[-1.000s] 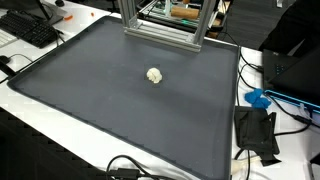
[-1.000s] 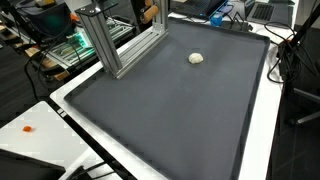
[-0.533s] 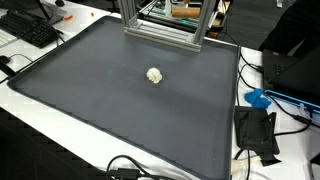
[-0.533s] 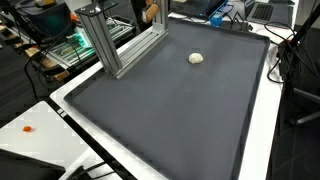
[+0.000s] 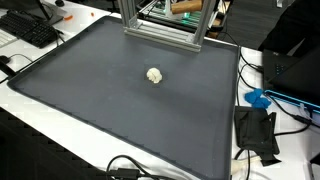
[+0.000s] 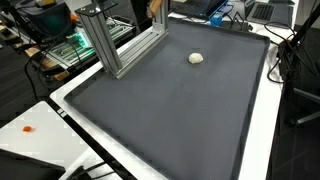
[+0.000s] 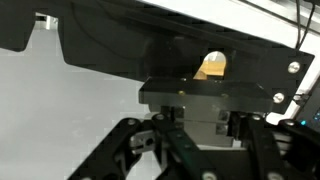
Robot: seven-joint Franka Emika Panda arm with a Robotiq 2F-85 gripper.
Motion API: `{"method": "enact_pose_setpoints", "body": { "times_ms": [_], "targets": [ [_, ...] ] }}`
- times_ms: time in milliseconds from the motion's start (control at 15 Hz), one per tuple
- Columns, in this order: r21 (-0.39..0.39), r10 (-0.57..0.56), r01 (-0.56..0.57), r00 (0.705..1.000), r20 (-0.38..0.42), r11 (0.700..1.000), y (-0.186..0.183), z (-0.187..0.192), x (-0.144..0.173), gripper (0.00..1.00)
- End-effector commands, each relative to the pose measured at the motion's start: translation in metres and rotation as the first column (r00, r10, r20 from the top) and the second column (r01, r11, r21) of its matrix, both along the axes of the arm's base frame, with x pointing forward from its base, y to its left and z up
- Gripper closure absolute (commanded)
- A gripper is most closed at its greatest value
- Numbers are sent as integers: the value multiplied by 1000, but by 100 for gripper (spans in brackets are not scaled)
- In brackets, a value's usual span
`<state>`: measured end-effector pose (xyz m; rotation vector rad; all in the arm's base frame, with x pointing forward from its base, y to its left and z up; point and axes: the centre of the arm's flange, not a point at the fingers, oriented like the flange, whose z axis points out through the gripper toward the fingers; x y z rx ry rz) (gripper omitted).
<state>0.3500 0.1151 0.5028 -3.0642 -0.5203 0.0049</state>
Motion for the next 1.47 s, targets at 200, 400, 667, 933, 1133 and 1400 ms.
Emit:
{"method": "enact_pose_setpoints", "body": {
  "times_ms": [200,400,667,933,1133,1400],
  "targets": [
    [1,15,-15,993,-115,1000,-13,-12,4,69],
    [10,1,0,992,-126,1000,-14,-17,-2,69],
    [29,-73,78,986,-150,996,-16,-23,-11,69],
    [57,-133,142,982,-137,988,-15,-28,-12,69],
    [66,-155,164,980,-121,984,-13,-26,-9,69],
    [55,-205,213,971,-124,975,-12,-31,-14,69]
  ]
}}
